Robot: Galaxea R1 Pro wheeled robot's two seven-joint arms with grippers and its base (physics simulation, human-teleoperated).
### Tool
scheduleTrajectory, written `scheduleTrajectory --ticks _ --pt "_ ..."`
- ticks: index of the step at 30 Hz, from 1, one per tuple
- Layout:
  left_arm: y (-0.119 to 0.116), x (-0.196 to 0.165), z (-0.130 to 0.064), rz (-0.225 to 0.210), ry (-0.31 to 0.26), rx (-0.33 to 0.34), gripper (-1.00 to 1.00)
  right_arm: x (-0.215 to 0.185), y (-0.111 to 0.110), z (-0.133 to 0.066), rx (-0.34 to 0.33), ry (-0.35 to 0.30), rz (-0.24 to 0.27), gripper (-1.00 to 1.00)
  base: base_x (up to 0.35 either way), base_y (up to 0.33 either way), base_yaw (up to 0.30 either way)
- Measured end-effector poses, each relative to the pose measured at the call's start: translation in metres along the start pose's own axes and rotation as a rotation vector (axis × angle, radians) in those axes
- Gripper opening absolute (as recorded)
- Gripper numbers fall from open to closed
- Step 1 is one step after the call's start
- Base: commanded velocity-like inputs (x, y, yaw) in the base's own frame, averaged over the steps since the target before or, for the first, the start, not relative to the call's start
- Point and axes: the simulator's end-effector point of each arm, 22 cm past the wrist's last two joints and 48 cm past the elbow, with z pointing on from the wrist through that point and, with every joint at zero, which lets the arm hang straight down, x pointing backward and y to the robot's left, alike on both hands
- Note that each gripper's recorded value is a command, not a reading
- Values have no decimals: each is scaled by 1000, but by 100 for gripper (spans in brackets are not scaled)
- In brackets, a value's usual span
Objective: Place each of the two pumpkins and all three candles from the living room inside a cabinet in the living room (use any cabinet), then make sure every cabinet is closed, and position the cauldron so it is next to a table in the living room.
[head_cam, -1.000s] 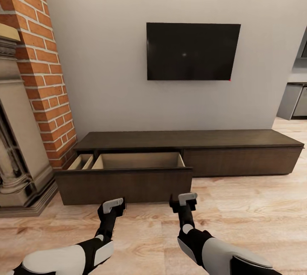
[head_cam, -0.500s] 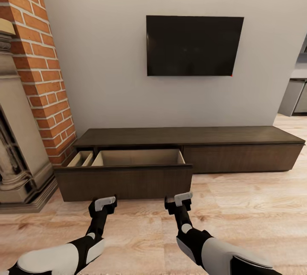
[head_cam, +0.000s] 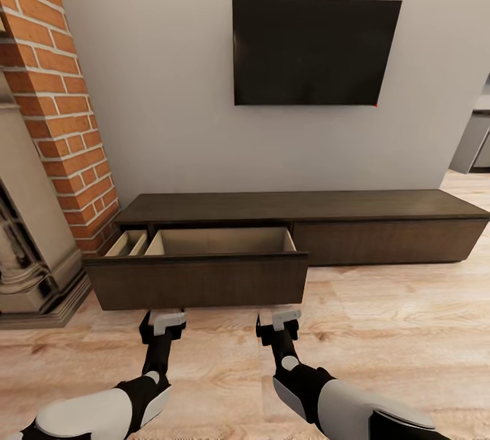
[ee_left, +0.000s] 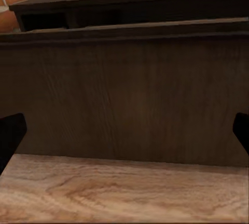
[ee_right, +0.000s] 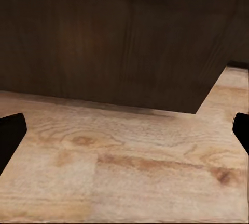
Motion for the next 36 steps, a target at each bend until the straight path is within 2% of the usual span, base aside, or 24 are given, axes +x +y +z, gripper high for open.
scheduleTrajectory --ticks 4,11,17,22,27,31,34,36 --pt "3 5 -1 49 -5 -25 100 12 -1 2 9 30 -10 100 0 0 0" --pt "2 17 -2 52 9 -29 100 22 -1 5 13 35 -19 100 0 0 0" --pt "1 22 -2 46 9 -25 100 9 7 6 -19 -45 -46 100 0 0 0" --pt "-1 32 -1 53 19 -13 100 11 13 8 -35 -69 -40 100 0 0 0" --pt "-12 43 -1 52 29 48 100 11 34 8 -78 -75 -12 100 0 0 0" --pt "-13 48 1 52 29 57 100 3 57 8 -130 -92 -1 100 0 0 0" --pt "-29 48 -2 30 13 73 100 5 62 9 -145 -99 -13 100 0 0 0" --pt "-29 52 -2 29 18 71 100 10 63 10 -146 -92 -13 100 0 0 0"
